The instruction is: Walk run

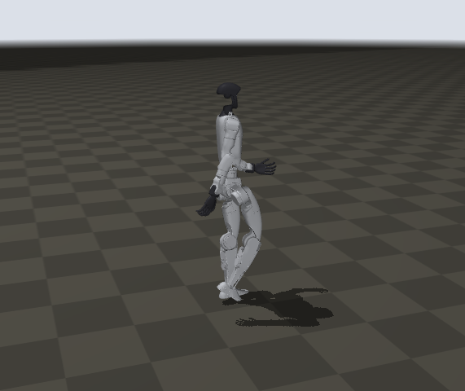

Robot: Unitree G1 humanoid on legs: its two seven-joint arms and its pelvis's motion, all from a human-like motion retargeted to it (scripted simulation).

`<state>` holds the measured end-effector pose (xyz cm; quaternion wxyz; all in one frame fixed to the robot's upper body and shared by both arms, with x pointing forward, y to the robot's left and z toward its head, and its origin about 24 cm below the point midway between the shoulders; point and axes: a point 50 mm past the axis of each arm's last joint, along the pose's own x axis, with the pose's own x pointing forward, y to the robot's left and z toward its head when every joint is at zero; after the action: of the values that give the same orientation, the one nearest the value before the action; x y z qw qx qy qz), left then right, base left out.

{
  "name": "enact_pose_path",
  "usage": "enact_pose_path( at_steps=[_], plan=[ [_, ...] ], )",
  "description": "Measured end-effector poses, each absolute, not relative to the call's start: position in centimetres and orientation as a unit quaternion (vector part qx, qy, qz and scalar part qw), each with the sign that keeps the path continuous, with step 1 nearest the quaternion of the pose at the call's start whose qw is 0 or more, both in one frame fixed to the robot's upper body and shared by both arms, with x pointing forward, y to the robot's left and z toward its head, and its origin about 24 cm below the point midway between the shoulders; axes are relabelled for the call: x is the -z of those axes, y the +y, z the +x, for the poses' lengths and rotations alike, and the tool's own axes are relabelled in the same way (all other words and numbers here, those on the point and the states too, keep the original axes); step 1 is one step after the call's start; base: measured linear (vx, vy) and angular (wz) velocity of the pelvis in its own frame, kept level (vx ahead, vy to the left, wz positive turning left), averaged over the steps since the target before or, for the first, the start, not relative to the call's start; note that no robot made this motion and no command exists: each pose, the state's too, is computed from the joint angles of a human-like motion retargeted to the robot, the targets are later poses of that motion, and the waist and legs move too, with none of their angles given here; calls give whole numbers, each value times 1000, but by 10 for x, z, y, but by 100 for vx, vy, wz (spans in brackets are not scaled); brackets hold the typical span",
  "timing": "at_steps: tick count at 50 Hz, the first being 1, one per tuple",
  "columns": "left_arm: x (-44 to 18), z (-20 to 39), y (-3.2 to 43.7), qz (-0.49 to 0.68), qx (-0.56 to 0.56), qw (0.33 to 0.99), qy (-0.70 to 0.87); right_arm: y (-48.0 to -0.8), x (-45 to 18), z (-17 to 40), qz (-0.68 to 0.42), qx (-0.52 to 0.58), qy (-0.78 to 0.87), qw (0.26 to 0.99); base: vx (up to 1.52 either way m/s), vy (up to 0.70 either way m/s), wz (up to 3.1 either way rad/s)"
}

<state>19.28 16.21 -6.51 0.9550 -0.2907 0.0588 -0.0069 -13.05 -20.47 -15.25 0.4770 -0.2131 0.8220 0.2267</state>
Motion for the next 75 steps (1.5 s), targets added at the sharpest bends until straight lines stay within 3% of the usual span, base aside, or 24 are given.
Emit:
enact_pose_path(
  at_steps=[8, 12, 16, 20, 25, 32, 36, 40, 45, 52, 58, 62, 69, 75],
  plan=[
    [54, 200, 162, -305, 29, 951, 29, -177, 105, -231, -61, -248, 900, 352, 93, -29, 95],
    [65, 189, 160, -301, 23, 952, 56, -172, 102, -233, -17, -221, 911, 348, 111, -51, 19],
    [82, 166, 152, -314, 13, 944, 102, -179, 120, -205, -24, -185, 900, 395, 107, -52, 75],
    [93, 143, 142, -322, 6, 937, 135, -196, 149, -138, -75, -157, 859, 481, 127, -64, -11],
    [92, 145, 143, -337, -6, 933, 126, -226, 172, 19, -199, -117, 744, 627, 89, -40, -40],
    [84, 150, 164, -304, -1, 947, 101, -237, 111, 223, -333, -51, 472, 815, 92, -30, -144],
    [83, 156, 163, -295, 13, 950, 104, -246, 57, 286, -370, -10, 349, 861, 103, -17, -55],
    [84, 159, 157, -302, 5, 947, 106, -258, 32, 302, -410, 51, 275, 868, 111, -14, 23],
    [86, 156, 161, -282, 5, 952, 117, -258, 83, 250, -396, 48, 377, 836, 132, -6, -92],
    [80, 174, 174, -272, 3, 956, 109, -221, 171, 55, -264, -163, 681, 664, 125, -6, 27],
    [67, 196, 165, -290, 8, 954, 70, -197, 158, -114, -160, -235, 816, 504, 105, -9, 104],
    [61, 197, 165, -285, 41, 956, 52, -181, 126, -197, -88, -274, 865, 411, 98, -18, 104],
    [72, 185, 171, -283, 54, 954, 85, -170, 92, -247, 7, -260, 904, 339, 103, -43, 11],
    [97, 151, 150, -318, 28, 936, 147, -185, 112, -216, 9, -171, 903, 394, 118, -52, 60]
  ],
)
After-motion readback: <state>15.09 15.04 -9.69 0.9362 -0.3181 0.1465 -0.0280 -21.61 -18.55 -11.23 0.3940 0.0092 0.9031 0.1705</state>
